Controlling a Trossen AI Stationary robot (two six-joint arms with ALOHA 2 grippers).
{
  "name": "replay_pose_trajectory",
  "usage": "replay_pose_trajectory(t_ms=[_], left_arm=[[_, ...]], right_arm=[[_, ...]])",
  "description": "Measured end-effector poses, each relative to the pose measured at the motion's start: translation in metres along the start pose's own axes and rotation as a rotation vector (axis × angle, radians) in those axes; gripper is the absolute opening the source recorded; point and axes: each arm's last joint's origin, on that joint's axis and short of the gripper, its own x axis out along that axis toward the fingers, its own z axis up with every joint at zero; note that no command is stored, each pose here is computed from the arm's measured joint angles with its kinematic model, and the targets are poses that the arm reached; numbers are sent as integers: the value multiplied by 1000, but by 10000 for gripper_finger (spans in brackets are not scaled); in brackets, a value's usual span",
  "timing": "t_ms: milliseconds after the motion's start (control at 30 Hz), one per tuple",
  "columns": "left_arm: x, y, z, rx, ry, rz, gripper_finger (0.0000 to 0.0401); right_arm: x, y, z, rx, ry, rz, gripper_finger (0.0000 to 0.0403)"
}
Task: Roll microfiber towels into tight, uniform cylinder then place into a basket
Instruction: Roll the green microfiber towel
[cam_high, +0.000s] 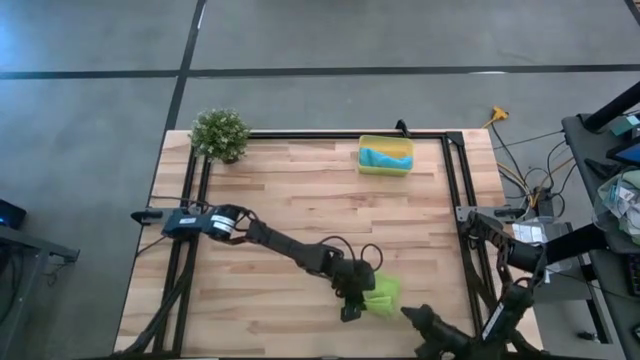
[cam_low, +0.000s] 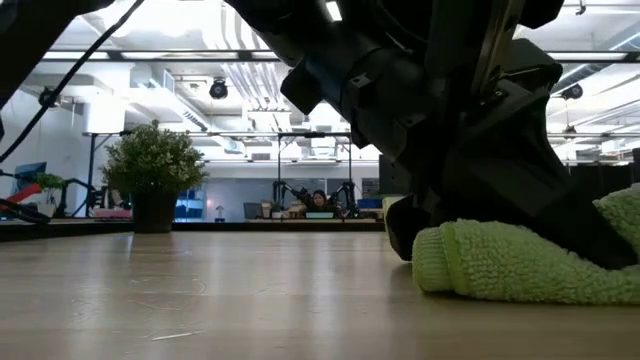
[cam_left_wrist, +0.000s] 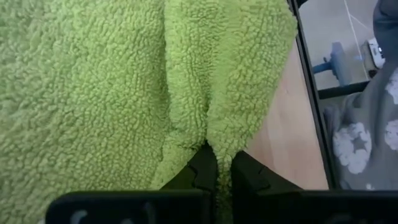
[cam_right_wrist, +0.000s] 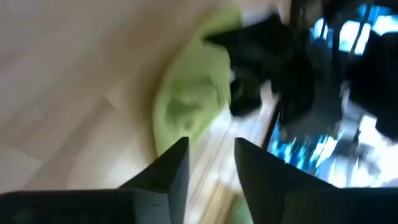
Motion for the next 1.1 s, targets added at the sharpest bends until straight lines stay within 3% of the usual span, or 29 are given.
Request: replay_pose_trajectory(t_ms=[67, 267, 400, 600, 1100], left_arm=[[0, 1, 0, -6, 4, -8, 2], [-3, 5, 2, -55, 39, -71, 2], [-4, 7, 3, -73, 47, -85, 2], [-5, 9, 3, -78, 59, -105, 2], [-6, 11, 5, -78, 62, -122, 2]], right_arm=[[-2, 6, 5, -118, -47, -7, 135], [12, 28, 12, -715, -39, -52, 148], [29, 28, 16, -909, 19, -117, 150], [44, 19, 20, -902, 50, -133, 150], [42, 24, 36, -832, -53, -148, 140]])
